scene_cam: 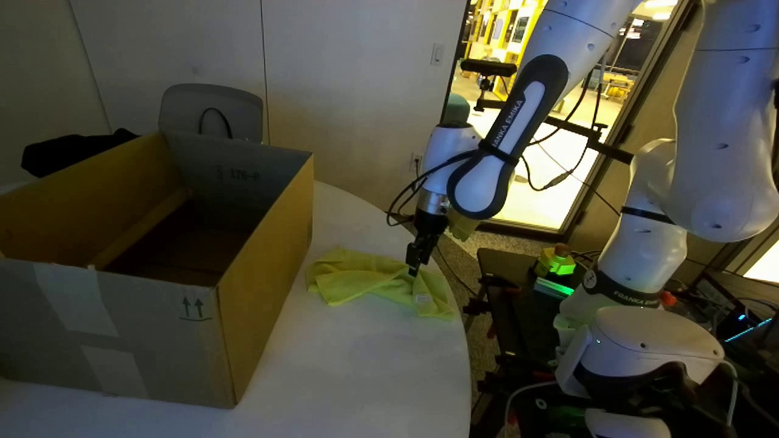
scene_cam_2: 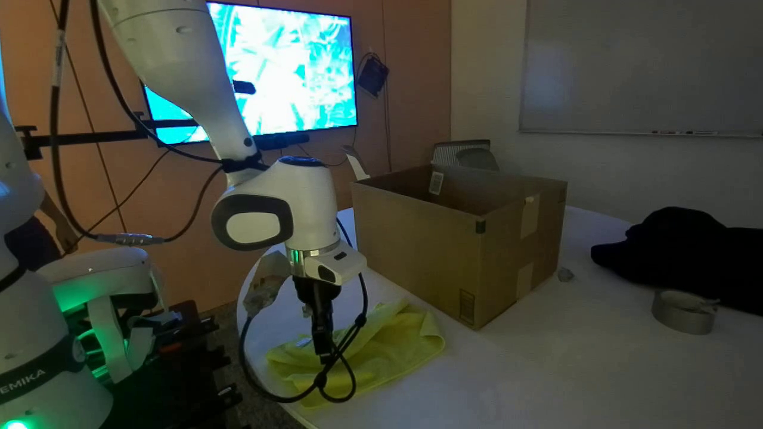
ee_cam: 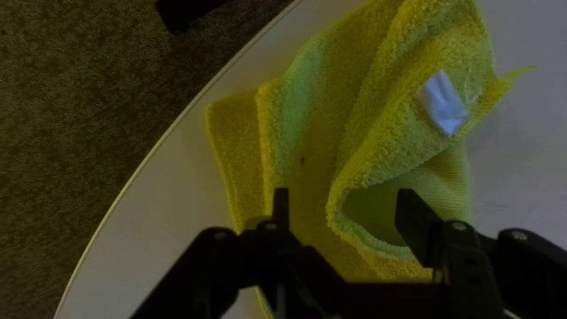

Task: Put the marker on the towel, fold the towel, and then put the folded towel in the box

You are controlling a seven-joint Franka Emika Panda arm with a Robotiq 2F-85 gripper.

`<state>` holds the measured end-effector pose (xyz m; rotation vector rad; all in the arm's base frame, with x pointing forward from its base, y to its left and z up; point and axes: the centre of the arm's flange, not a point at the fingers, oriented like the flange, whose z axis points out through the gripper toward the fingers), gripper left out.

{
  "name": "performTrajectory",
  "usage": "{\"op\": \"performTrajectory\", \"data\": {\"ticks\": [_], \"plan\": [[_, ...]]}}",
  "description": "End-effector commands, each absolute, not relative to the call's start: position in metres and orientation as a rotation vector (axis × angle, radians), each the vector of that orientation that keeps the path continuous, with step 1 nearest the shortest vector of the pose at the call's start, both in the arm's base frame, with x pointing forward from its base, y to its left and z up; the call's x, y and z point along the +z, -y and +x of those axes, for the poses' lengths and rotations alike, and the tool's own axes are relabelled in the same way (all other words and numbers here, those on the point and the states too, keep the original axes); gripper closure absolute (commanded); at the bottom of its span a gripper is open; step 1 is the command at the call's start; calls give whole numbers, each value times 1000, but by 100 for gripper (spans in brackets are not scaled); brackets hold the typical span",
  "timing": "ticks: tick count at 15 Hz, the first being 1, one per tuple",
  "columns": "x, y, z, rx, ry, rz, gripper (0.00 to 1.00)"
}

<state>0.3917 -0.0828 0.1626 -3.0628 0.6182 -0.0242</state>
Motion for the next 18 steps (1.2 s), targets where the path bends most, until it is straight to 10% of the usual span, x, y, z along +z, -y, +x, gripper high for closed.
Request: {"op": "performTrajectory", "data": {"ticks": [1, 11, 12, 18], "plan": [[172, 74, 376, -16, -653, -3044, 4], [132, 63, 351, 152, -668, -3047, 2], [128, 63, 350, 168, -664, -3044, 26], [116, 54, 344, 224, -622, -3048, 65]]}}
